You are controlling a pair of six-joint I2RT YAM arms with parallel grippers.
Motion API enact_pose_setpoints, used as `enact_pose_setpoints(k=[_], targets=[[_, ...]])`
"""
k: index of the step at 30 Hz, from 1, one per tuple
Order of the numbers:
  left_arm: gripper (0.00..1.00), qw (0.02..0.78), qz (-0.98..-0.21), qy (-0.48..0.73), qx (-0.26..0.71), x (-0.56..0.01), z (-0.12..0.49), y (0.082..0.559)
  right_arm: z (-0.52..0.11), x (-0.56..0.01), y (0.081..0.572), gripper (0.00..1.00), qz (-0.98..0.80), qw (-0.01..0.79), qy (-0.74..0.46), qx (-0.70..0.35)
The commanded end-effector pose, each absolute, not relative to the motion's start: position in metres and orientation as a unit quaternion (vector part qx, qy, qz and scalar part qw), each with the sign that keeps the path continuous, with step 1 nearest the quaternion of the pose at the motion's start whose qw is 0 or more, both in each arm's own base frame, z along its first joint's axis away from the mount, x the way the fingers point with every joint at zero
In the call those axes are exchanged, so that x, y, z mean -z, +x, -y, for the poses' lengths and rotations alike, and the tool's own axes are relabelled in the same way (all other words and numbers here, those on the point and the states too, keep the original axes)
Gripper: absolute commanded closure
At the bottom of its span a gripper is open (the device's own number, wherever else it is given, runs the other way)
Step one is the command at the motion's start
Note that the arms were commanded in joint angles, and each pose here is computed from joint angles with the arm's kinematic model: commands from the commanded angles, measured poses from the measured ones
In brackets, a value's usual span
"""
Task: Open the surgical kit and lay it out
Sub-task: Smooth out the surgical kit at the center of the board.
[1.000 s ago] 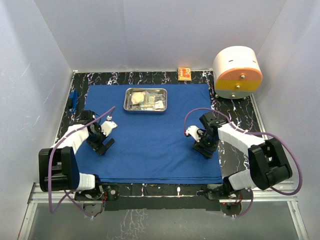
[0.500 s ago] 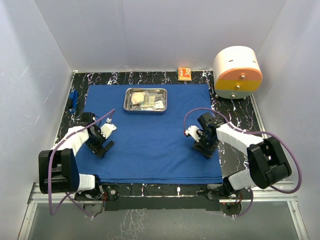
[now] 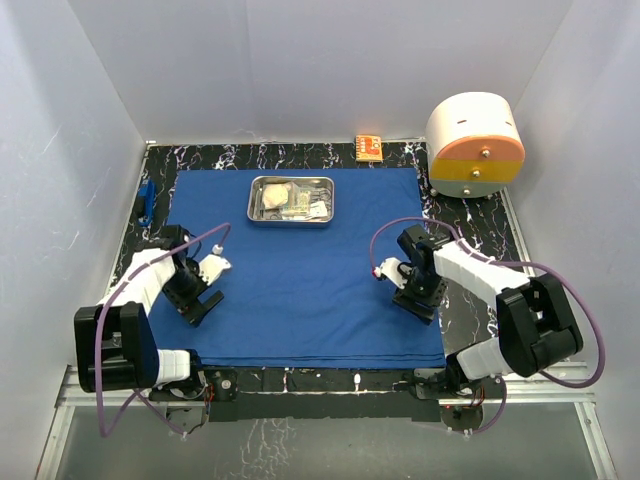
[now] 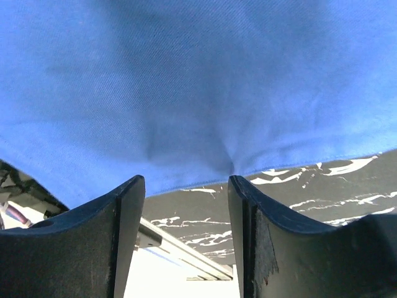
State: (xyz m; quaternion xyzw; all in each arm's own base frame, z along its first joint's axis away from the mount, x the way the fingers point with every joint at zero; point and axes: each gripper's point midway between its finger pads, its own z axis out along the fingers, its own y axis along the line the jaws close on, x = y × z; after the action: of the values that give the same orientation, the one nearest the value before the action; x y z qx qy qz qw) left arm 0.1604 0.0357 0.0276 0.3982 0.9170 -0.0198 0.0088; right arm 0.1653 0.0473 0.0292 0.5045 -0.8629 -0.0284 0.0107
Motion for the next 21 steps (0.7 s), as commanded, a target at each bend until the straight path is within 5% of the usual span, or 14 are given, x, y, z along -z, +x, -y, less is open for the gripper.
enact_pose_setpoints(k=[1,8,21], targets=[[0.06,0.091,-0.905,0.412,0.059,-0.08,-0.012,0.19,-0.063,-0.067,0.186,0.46,0.853,-0.049,0.518,0.043],[0.07,0.26,-0.827,0.483,0.125,-0.139,0.103,0.256,-0.089,-0.084,0.247,0.45,0.875,-0.177,0.448,0.035],[0.09,0.283,-0.689,0.624,0.236,-0.113,0.33,0.233,-0.054,-0.034,0.249,0.49,0.932,-0.1,0.348,0.012]])
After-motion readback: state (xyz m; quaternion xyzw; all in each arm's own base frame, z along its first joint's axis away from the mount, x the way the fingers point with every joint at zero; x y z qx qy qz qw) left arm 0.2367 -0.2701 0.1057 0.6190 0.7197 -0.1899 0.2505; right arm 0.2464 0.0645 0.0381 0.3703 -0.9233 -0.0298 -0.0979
